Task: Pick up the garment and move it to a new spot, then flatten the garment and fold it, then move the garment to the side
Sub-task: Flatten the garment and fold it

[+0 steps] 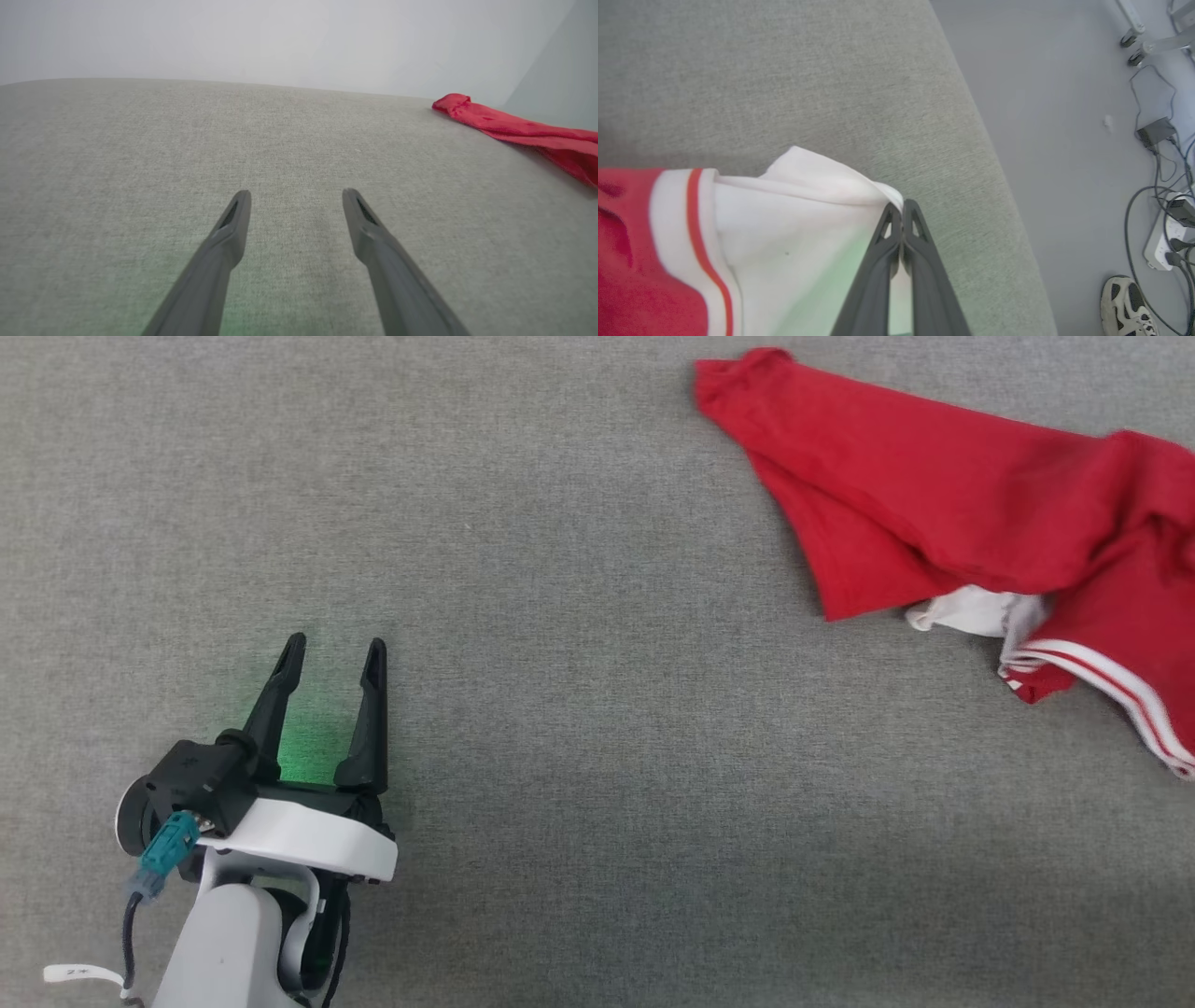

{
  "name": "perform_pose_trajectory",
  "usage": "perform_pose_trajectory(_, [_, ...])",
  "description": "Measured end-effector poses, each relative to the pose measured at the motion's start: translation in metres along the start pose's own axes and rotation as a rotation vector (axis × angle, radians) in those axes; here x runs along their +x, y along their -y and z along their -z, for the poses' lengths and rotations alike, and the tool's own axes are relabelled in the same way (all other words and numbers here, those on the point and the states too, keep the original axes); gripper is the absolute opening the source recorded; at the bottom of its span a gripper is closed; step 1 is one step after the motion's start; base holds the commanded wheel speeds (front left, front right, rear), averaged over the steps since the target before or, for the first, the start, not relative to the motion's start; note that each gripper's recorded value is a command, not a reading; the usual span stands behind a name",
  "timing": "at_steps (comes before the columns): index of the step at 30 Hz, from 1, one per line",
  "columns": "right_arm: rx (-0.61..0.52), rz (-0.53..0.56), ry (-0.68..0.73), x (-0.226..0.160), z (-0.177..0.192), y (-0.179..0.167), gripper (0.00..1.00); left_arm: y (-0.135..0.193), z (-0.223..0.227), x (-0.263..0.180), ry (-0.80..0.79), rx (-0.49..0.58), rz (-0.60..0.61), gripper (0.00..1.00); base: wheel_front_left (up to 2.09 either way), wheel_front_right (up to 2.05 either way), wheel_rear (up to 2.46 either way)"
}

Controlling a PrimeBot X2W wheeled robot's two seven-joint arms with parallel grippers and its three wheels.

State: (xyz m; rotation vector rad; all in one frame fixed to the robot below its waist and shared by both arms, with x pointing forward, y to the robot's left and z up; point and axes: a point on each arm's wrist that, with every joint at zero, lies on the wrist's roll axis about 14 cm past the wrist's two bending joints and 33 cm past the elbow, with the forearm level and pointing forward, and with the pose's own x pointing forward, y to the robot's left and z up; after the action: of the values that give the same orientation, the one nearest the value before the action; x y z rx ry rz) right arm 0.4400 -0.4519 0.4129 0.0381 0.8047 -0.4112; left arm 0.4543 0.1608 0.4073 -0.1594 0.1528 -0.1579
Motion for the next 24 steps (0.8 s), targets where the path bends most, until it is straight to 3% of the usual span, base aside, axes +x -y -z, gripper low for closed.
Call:
perform_pose_trajectory(2, [-0.007,0.039,0.035,-0.001,-0.005,0.01,0.0,0.001,0.001,0.002,-0.002,0.003,0.007,1.0,0.0,0.0,0.0])
perform_pose_trajectory(4, [0.021,0.004,0.023,0.004,0.007,-0.008,0.0,0.003,0.001,0.004,-0.002,-0.002,0.019,1.0,0.0,0.0,0.0])
perform_pose_trajectory(5, [0.02,-0.007,0.033,0.005,0.009,-0.014,0.32,0.004,0.0,0.005,0.0,-0.005,0.023,1.0,0.0,0.0,0.0])
perform_pose_trajectory(6, [0.012,-0.008,0.057,0.004,0.005,-0.015,0.42,0.006,-0.001,0.006,0.003,-0.008,0.029,1.0,0.0,0.0,0.0])
perform_pose_trajectory(7, [0.014,-0.006,0.081,0.002,0.0,-0.014,1.0,0.008,-0.003,0.007,0.007,-0.008,0.039,1.0,0.0,0.0,0.0])
perform_pose_trajectory(13, [0.016,-0.016,0.267,-0.017,-0.028,-0.015,1.0,0.02,-0.027,0.016,0.057,0.058,0.134,1.0,0.0,0.0,0.0])
perform_pose_trajectory(17, [0.043,-0.023,0.445,-0.042,-0.053,-0.012,1.0,0.047,-0.047,0.022,0.076,0.102,0.27,1.0,0.0,0.0,0.0])
perform_pose_trajectory(24, [0.106,-0.067,0.651,-0.085,-0.059,-0.022,1.0,0.135,-0.037,0.014,-0.219,0.224,0.645,1.0,0.0,0.0,0.0])
